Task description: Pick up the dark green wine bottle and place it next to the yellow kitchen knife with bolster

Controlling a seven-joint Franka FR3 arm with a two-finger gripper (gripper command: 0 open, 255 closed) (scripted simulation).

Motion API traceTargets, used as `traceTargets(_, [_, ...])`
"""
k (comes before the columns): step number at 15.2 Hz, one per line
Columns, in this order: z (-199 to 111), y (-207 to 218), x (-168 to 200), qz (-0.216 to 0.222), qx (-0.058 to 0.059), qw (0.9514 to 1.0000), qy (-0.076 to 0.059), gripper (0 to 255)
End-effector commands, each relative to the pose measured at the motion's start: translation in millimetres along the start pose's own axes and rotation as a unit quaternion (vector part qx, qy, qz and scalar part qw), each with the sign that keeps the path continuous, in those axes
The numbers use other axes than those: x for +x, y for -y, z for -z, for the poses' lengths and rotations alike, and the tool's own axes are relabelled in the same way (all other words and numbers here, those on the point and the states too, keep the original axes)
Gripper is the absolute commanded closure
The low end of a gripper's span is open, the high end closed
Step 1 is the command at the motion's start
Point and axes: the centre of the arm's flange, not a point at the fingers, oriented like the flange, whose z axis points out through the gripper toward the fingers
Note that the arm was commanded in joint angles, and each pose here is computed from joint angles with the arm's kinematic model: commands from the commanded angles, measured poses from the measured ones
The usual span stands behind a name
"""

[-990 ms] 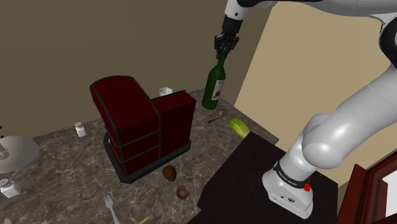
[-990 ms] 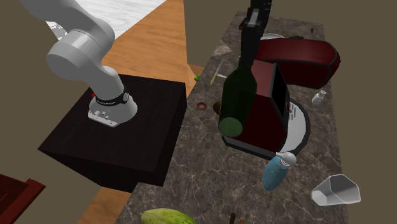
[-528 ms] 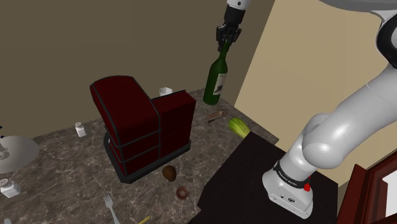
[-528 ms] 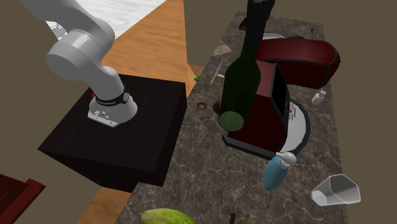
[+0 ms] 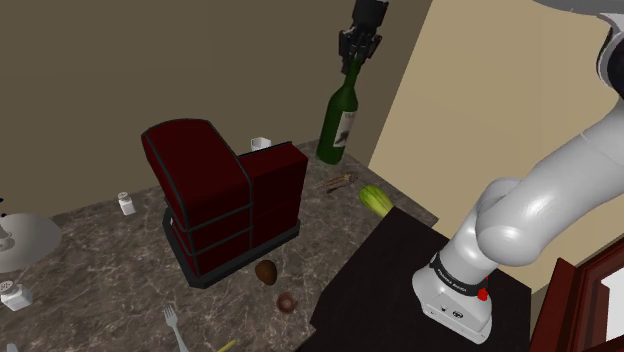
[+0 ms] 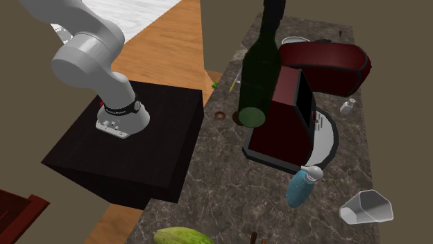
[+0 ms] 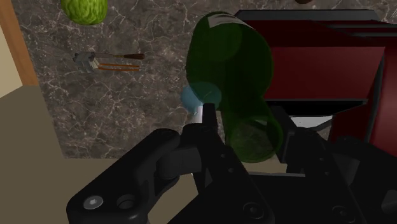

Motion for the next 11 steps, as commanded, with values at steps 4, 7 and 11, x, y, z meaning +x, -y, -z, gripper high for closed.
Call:
traceTargets(4, [3,58,-34,-0.001,0.000,1.0000,0.000,255])
traceTargets(7, [4,91,-55,-0.001,0.000,1.0000,0.000,255])
traceTargets(11, [6,137,-82,-0.001,0.000,1.0000,0.000,255])
